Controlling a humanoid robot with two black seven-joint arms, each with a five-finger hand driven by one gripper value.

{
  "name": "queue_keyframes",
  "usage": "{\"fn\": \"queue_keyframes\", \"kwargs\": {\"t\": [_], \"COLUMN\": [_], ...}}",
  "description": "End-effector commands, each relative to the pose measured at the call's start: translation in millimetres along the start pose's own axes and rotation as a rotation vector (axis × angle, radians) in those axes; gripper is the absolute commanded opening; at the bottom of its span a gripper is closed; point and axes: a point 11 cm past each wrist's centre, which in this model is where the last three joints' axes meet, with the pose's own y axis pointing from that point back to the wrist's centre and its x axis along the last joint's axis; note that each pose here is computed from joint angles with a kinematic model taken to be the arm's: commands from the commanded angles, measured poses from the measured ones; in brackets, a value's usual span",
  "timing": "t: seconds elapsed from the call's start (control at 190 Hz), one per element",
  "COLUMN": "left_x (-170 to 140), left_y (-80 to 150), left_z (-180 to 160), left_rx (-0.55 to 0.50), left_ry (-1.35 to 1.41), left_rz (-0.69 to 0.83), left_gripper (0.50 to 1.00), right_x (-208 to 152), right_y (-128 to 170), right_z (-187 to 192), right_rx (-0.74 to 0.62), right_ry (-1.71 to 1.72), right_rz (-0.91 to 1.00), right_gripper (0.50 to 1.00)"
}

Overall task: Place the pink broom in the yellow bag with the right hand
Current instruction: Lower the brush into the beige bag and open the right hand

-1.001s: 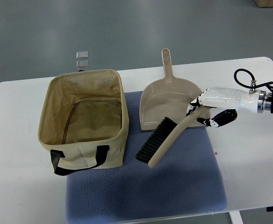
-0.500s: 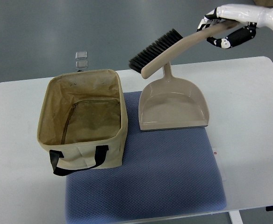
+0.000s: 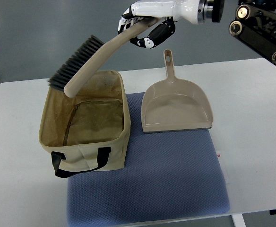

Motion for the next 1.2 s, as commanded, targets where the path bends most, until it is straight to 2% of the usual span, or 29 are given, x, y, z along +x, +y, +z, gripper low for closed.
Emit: {"fn": "queue_keyframes", "kwargs": {"t": [0.0,0.237,0.542,0.653,0.695,0.711,0.721,0.727,0.732,0.737,0.743,0.758,0.79,0.843,0.901,1.016,1.064,1.195], "left_x": [0,0,0,0,0,0,0,0,0,0,0,0,0,0,0,0,0,0], "left_y": [0,0,0,0,0,0,0,0,0,0,0,0,0,0,0,0,0,0], "left_z": [0,0,0,0,0,0,0,0,0,0,0,0,0,0,0,0,0,0], "left_rx": [0.0,0.0,0.0,0.0,0.0,0.0,0.0,0.0,0.0,0.0,0.0,0.0,0.0,0.0,0.0,0.0,0.0,0.0], "left_ry": [0.0,0.0,0.0,0.0,0.0,0.0,0.0,0.0,0.0,0.0,0.0,0.0,0.0,0.0,0.0,0.0,0.0,0.0], "left_rz": [0.0,0.0,0.0,0.0,0.0,0.0,0.0,0.0,0.0,0.0,0.0,0.0,0.0,0.0,0.0,0.0,0.0,0.0], "left_gripper": [1.0,1.0,1.0,1.0,1.0,1.0,1.0,1.0,1.0,1.0,1.0,1.0,1.0,1.0,1.0,1.0,1.0,1.0], "right_x": [-19,-72,-97,-98,-96,-96,-96,-96,-96,-95,-95,-96,-95,-95,-95,-93,-88,-72], "right_y": [-23,-62,-76,-76,-76,-76,-76,-76,-76,-76,-76,-76,-76,-74,-72,-68,-67,-56], "right_z": [-9,-13,-7,-7,-8,-7,-7,-8,-8,-8,-8,-8,-8,-5,-3,1,2,10], "right_rx": [0.021,0.0,-0.023,-0.023,-0.022,-0.021,-0.021,-0.019,-0.019,-0.02,-0.02,-0.018,-0.017,-0.022,-0.026,-0.034,-0.035,-0.047], "right_ry": [0.022,0.065,0.079,0.079,0.078,0.077,0.077,0.079,0.079,0.08,0.08,0.08,0.077,0.069,0.061,0.058,0.049,0.001], "right_rz": [-0.054,-0.146,-0.169,-0.164,-0.157,-0.153,-0.153,-0.15,-0.15,-0.146,-0.146,-0.14,-0.133,-0.124,-0.118,-0.111,-0.094,-0.019], "right_gripper": [0.5,0.5,0.5,0.554,0.611,0.656,0.656,0.68,0.68,0.705,0.705,0.748,0.788,0.827,0.86,0.87,0.891,0.893]}}
